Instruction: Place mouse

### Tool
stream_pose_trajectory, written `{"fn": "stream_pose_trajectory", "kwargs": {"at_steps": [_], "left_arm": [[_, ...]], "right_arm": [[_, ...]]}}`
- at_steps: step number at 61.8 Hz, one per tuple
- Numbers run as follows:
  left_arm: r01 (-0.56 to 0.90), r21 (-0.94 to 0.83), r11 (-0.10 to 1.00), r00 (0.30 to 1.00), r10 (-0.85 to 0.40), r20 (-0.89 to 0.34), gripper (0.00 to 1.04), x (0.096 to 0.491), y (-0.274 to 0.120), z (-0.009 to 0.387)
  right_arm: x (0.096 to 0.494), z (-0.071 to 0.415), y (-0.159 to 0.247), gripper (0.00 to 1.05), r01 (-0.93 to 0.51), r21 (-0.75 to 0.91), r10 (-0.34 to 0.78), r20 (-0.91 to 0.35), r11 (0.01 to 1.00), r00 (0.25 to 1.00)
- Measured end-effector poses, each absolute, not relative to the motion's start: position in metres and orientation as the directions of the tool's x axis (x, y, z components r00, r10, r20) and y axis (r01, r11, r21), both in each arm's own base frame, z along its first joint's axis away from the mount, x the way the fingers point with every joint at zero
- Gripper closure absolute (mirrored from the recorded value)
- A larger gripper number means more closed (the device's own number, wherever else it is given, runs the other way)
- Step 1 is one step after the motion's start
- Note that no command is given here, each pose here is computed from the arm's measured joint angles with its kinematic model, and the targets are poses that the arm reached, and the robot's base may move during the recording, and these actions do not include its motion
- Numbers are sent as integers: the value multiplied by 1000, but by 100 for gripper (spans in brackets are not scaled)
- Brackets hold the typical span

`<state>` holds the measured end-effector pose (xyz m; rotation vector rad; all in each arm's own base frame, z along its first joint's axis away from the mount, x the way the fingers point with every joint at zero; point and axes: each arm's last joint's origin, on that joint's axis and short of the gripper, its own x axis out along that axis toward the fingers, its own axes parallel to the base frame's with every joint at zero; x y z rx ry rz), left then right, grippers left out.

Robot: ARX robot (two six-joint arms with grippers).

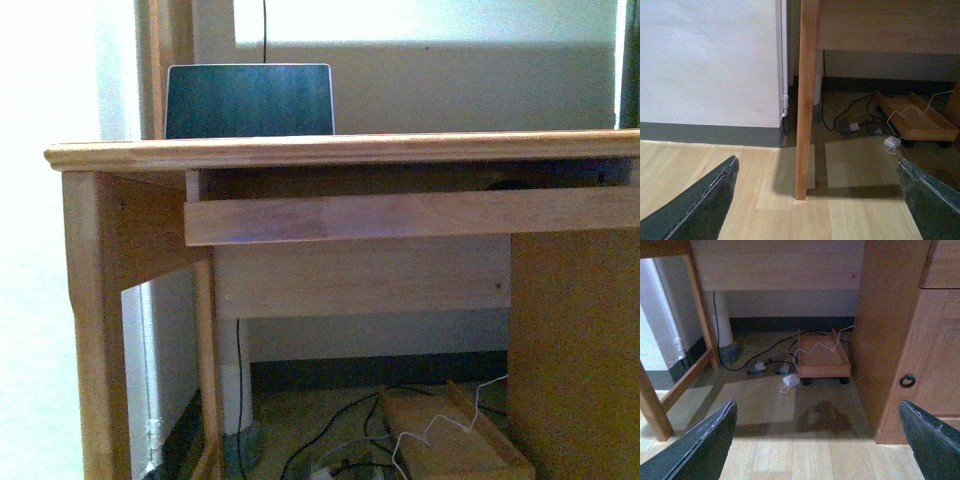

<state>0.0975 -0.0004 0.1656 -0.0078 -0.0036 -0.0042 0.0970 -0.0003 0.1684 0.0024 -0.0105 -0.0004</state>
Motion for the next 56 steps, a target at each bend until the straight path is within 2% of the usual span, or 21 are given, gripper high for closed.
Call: {"fn": "stream_pose_trajectory", "kwargs": {"at_steps": [56], "left_arm": [[4, -8, 1000, 1000, -4, 3, 8, 97, 0, 166]], "right_arm": [[97, 168, 0, 7, 1, 3, -1, 10, 1000, 1000]]}}
